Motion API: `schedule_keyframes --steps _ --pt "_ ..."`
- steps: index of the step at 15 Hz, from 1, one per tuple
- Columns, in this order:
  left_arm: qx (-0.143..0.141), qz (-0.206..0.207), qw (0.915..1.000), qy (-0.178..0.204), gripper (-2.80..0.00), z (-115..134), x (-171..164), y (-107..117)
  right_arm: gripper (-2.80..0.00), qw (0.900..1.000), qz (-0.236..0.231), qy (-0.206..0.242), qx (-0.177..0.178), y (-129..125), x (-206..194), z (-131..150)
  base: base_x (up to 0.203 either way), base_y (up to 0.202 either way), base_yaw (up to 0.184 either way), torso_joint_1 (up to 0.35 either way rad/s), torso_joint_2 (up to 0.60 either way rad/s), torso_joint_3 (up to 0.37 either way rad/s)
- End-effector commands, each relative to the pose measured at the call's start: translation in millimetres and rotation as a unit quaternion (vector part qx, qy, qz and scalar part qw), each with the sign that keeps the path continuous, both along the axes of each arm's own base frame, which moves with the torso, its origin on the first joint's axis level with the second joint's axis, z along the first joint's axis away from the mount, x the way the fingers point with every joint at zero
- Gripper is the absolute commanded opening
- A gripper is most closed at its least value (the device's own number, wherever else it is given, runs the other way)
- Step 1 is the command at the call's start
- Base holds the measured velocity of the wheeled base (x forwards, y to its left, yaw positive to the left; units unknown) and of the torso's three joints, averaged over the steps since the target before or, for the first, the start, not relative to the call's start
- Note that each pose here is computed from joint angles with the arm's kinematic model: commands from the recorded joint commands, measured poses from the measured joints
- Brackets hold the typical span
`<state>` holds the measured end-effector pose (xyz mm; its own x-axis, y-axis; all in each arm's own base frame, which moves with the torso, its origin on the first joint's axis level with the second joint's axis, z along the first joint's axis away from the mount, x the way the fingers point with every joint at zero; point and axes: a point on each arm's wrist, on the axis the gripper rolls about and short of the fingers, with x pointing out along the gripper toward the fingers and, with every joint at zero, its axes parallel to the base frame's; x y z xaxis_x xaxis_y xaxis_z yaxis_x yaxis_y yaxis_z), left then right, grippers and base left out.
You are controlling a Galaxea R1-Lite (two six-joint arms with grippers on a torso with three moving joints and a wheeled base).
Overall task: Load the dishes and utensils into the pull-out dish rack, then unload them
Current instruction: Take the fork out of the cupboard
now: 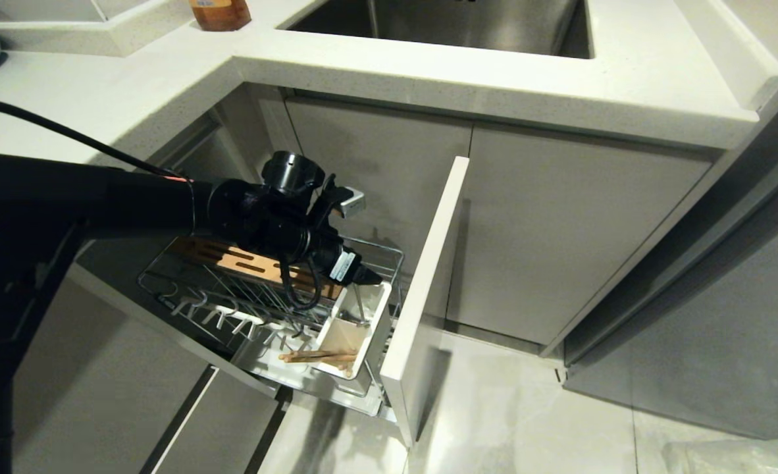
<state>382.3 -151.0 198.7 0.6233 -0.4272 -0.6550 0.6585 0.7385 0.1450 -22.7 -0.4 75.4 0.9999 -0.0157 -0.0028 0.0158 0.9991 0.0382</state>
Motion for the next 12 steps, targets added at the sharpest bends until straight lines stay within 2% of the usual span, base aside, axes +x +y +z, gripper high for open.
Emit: schedule_keyframes --steps 1,2,3,12 --pt "0.001 -0.001 1.0000 0.001 0.00 -0.2 0.0 0.0 -2.80 1.000 0.000 0.001 0.000 0.0 0.2 -0.9 0.000 0.000 0.000 0.000 0.00 0.000" --pt "0.001 -0.002 1.0000 0.000 0.00 -0.1 0.1 -0.1 -2.80 1.000 0.000 0.002 0.000 0.0 0.2 -0.9 0.000 0.000 0.000 0.000 0.00 0.000" --pt "0.000 0.000 1.0000 0.000 -2.80 0.0 0.3 0.5 -2.80 1.000 0.000 0.001 0.000 0.0 0.2 -0.8 0.000 0.000 0.000 0.000 0.00 0.000" --pt "-0.001 0.000 1.0000 -0.003 -2.80 2.4 -0.9 1.0 -2.80 1.000 0.001 0.000 0.000 0.0 0.1 -0.4 0.000 0.000 0.000 0.000 0.00 0.000"
